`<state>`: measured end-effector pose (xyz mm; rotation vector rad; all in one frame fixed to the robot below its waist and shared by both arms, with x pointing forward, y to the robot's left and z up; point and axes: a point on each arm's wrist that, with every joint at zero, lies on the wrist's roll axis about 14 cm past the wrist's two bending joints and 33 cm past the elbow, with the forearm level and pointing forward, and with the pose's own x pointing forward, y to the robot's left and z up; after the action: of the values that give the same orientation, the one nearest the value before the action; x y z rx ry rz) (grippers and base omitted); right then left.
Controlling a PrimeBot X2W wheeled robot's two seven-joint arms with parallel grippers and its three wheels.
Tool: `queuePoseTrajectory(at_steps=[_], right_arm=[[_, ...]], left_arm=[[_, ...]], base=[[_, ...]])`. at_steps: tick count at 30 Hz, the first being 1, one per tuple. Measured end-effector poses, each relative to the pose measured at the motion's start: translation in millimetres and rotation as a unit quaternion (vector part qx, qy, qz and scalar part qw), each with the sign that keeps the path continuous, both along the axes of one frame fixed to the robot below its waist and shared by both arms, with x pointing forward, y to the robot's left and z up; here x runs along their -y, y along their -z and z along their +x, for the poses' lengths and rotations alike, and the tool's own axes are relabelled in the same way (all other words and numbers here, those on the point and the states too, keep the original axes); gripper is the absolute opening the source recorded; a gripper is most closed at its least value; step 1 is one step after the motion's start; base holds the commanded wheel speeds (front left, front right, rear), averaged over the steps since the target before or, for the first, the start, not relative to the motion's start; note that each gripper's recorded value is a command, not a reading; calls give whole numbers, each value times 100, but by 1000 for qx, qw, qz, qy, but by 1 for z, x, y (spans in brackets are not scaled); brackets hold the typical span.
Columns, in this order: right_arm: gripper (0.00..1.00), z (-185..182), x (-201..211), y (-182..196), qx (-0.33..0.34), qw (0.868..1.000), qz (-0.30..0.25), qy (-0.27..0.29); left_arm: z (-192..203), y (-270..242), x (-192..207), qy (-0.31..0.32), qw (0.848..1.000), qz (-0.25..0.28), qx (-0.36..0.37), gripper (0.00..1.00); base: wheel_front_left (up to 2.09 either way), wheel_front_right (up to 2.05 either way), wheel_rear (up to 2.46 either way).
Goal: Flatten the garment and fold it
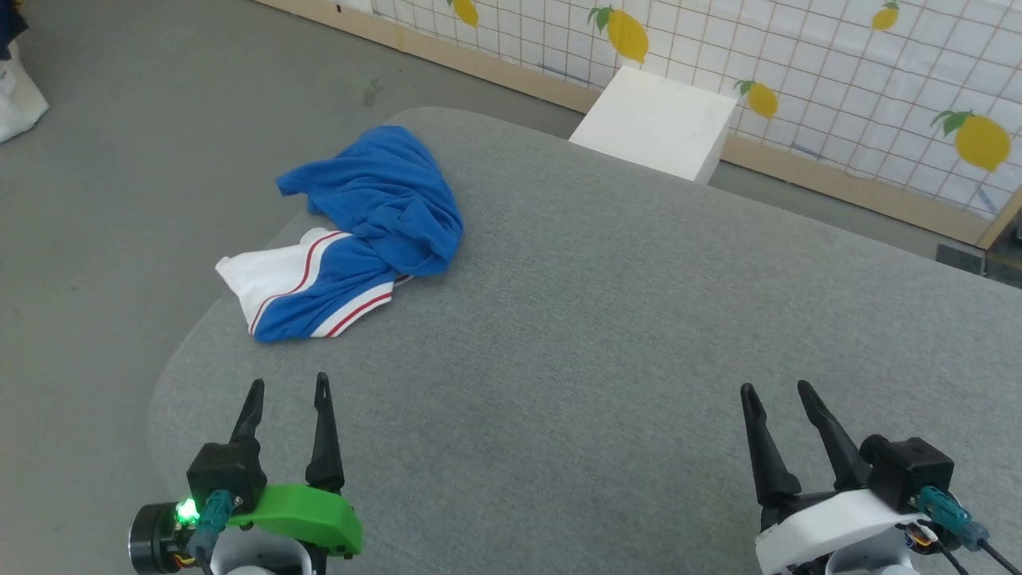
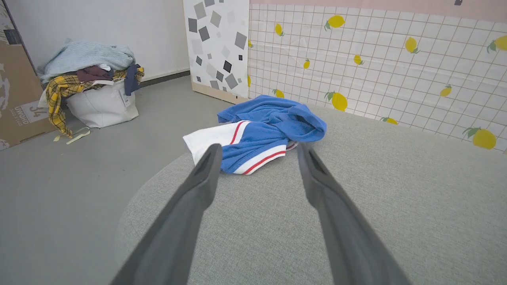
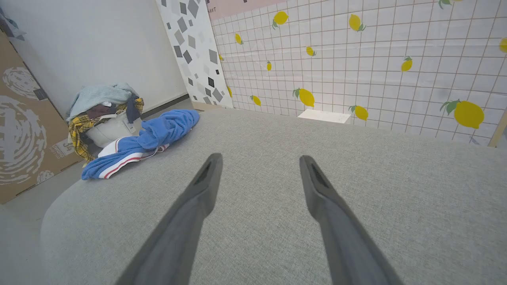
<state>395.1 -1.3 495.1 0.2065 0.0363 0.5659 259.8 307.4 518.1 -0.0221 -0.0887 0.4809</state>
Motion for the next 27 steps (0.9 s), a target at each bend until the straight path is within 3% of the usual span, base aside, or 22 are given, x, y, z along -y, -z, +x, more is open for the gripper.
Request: queuePoseTrajectory(at_steps=[27], right_arm=[[100,-2,-31,13,-16,999,23,-39]], left_arm=[[-31,11,-22,-57,998,-16,3,100]], base=[[0,0,0]])
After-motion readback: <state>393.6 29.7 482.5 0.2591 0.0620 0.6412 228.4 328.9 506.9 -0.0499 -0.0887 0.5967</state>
